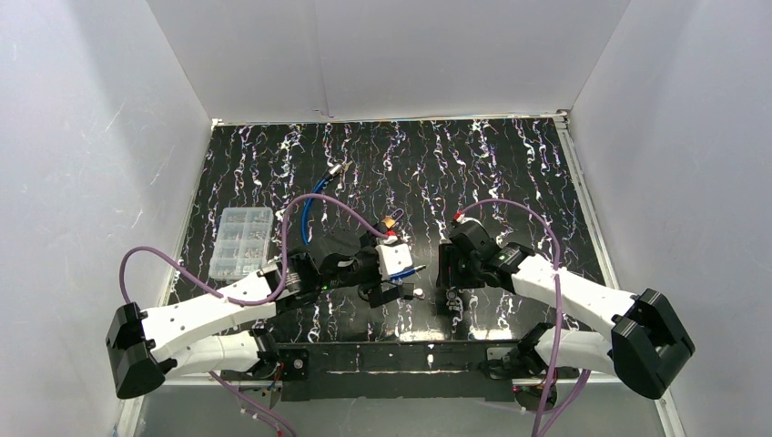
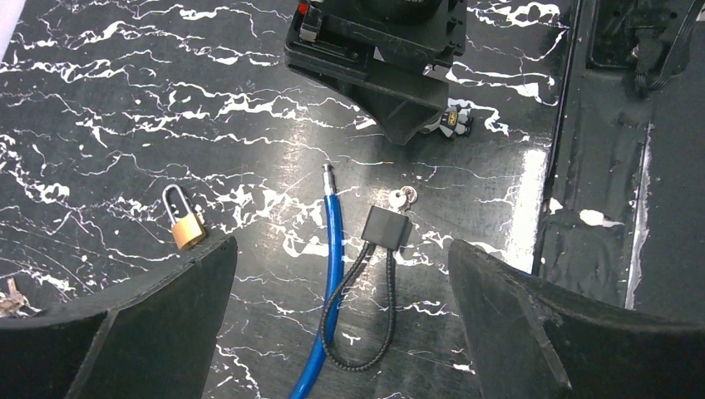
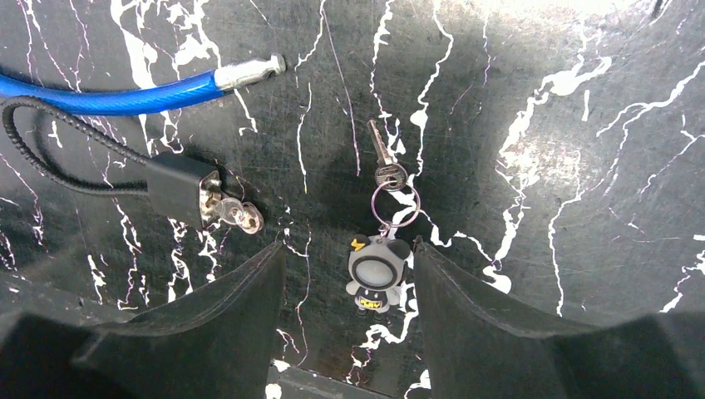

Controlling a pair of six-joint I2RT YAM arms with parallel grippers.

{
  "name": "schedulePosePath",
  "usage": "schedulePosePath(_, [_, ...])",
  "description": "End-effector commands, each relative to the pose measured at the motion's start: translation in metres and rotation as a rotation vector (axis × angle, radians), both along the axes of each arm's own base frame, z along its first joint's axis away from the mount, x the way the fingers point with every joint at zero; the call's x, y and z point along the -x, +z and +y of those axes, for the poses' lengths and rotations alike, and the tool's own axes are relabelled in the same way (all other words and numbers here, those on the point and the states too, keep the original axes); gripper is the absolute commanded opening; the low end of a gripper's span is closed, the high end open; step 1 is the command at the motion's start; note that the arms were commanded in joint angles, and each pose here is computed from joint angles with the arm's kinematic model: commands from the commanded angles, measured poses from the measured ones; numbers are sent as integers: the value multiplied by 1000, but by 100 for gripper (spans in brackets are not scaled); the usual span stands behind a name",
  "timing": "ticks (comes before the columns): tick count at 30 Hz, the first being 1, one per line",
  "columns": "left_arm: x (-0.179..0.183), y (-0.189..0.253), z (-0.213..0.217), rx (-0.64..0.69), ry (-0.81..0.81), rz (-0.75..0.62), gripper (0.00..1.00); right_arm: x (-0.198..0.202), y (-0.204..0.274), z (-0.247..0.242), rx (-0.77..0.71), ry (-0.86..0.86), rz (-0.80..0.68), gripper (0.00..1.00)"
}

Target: Unlock with the key

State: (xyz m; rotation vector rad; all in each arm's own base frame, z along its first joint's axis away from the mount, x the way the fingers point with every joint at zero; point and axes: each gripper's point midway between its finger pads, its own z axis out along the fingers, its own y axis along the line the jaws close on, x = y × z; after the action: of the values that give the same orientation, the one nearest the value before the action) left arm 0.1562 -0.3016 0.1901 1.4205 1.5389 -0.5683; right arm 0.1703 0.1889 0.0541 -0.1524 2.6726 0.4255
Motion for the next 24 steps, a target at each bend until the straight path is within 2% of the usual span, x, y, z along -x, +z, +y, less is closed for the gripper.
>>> schedulePosePath(1, [-4,19,1,68,54,21,98,-9,-1,6,8,15,-33,64])
schedulePosePath(10, [-2,41,-1,173,53,56,98,8,-24,4,69,25,19,60])
schedulePosePath(12, [-3,43,-2,197,54,81,98,9,-26,4,80,25,23,52])
schedulePosePath(15, [1,44,-3,227,28,118,98,9,-26,3,75,26,16,36])
schedulePosePath(17, [3,41,-2,225,16,126,98,9,-24,3,69,28,9,31])
schedulePosePath(21, [2,36,0,208,1,111,98,14,-23,0,72,44,16,30])
schedulePosePath(24, [1,31,1,193,-8,100,98,15,-16,1,55,59,7,15])
